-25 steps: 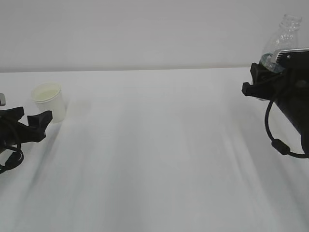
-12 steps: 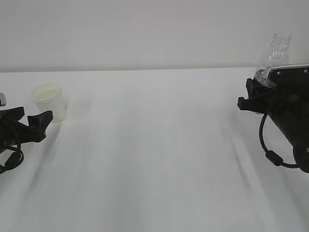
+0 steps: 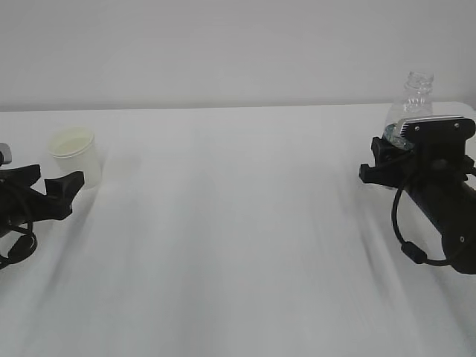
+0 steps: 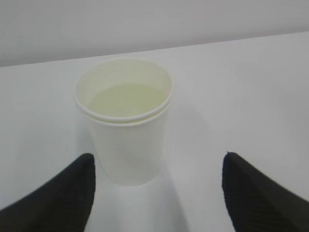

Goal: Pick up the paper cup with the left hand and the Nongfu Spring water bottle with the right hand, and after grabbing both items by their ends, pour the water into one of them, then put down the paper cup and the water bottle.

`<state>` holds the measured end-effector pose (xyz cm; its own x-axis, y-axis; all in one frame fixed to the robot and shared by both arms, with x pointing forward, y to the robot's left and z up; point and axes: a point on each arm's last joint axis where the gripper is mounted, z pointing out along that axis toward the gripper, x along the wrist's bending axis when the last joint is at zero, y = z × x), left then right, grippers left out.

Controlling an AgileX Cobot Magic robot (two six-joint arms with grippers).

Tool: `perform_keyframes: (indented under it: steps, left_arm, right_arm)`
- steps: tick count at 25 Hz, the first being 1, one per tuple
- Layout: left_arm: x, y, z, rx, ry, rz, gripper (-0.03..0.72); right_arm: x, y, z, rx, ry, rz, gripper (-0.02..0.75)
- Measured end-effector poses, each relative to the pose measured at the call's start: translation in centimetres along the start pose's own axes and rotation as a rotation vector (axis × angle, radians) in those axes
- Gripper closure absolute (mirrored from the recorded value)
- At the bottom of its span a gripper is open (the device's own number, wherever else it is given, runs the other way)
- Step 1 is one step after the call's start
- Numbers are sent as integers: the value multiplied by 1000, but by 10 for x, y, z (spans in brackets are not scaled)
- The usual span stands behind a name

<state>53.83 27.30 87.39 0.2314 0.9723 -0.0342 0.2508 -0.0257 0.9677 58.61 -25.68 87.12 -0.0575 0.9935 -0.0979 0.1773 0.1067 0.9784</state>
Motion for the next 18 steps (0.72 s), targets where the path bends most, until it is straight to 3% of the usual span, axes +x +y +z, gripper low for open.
perform_keyframes:
  steps: [18]
  left_arm:
    - [-1,0,0,1,-7,3,100]
  right_arm:
    - [4,0,17,-9,29,0,332]
